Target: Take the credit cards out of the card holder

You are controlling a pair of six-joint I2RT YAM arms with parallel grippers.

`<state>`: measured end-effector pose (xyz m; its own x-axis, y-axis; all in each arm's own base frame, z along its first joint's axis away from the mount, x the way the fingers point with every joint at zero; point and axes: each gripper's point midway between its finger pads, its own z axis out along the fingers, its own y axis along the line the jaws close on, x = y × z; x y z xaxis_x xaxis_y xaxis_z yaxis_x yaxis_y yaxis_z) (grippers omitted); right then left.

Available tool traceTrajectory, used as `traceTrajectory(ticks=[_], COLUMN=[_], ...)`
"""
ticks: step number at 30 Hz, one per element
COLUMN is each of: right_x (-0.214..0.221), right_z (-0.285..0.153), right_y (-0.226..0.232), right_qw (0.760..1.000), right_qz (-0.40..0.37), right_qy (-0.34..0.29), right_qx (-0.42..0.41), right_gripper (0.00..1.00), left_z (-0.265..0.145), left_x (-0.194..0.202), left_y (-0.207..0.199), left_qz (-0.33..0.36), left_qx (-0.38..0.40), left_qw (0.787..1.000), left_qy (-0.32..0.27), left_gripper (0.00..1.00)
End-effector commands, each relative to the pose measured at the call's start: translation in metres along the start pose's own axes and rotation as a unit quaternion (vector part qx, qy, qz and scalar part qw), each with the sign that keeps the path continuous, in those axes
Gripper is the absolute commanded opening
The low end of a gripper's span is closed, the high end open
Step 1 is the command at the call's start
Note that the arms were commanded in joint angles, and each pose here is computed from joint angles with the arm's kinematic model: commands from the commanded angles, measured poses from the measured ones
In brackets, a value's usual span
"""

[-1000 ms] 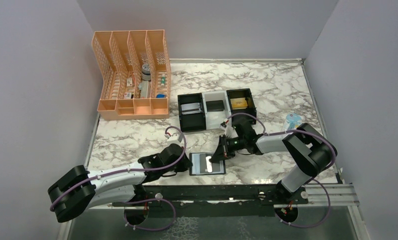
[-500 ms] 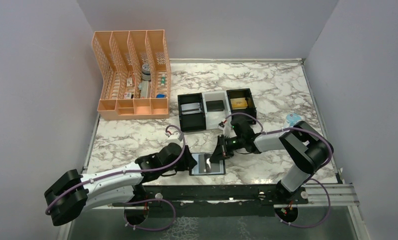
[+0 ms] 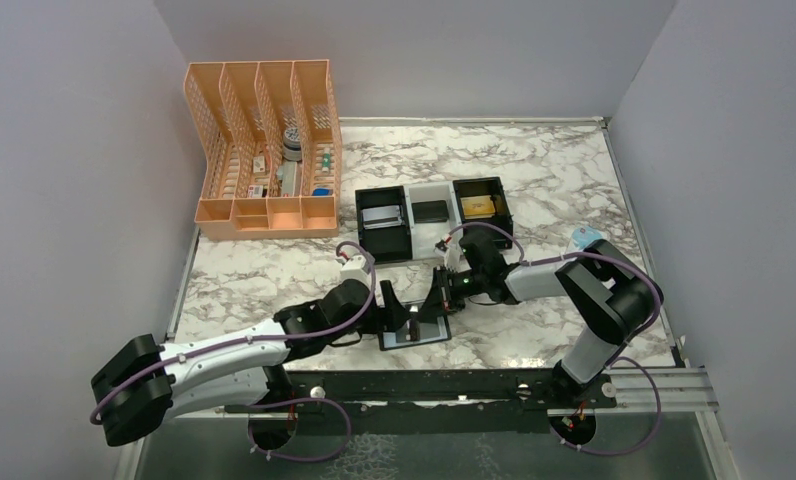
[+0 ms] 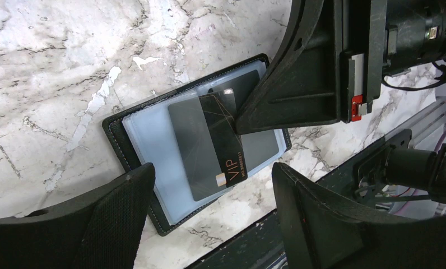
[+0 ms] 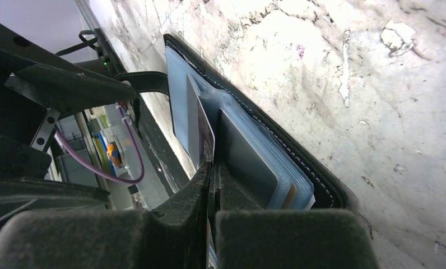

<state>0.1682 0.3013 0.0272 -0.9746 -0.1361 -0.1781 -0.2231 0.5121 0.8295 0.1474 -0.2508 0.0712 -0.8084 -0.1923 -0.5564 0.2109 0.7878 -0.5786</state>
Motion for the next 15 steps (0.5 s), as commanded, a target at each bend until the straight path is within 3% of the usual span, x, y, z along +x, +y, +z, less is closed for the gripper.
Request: traceTrajectory(ticks=[1, 4, 7, 12, 15], right_x=[-0.008, -0.009, -0.008, -0.007, -0.003], right_z=[0.001, 0.001, 0.000, 0.000, -0.001], right_y=[-0.003, -0.002, -0.001, -0.002, -0.002], right_qw=[1.000, 1.000, 1.000, 0.999, 0.999], right_qz=[-0.010, -0.009, 0.000, 0.009, 0.015], right_qy=[-0.017, -0.020, -0.028, -0.033, -0.033], right_qx=[0.011, 0.008, 0.005, 0.002, -0.002], right_gripper=[0.01, 0.01, 0.01, 0.01, 0.01], left_z=[0.004, 0.008, 0.010, 0.024, 0.027], left_x=[-0.019, -0.017, -0.016, 0.005, 0.017], left_y=[-0.013, -0.033, -0.060, -0.038, -0.018], left_qz=[-0.018, -0.029, -0.042, -0.044, -0.059], left_qx=[0.011, 0.063, 0.131, 0.090, 0.060], left_qw=[0.999, 0.997, 0.990, 0.995, 0.996], left_qy=[-0.039, -0.034, -0.027, 0.006, 0.015], left_gripper=[0.80, 0.73, 0.52, 0.38, 0.36])
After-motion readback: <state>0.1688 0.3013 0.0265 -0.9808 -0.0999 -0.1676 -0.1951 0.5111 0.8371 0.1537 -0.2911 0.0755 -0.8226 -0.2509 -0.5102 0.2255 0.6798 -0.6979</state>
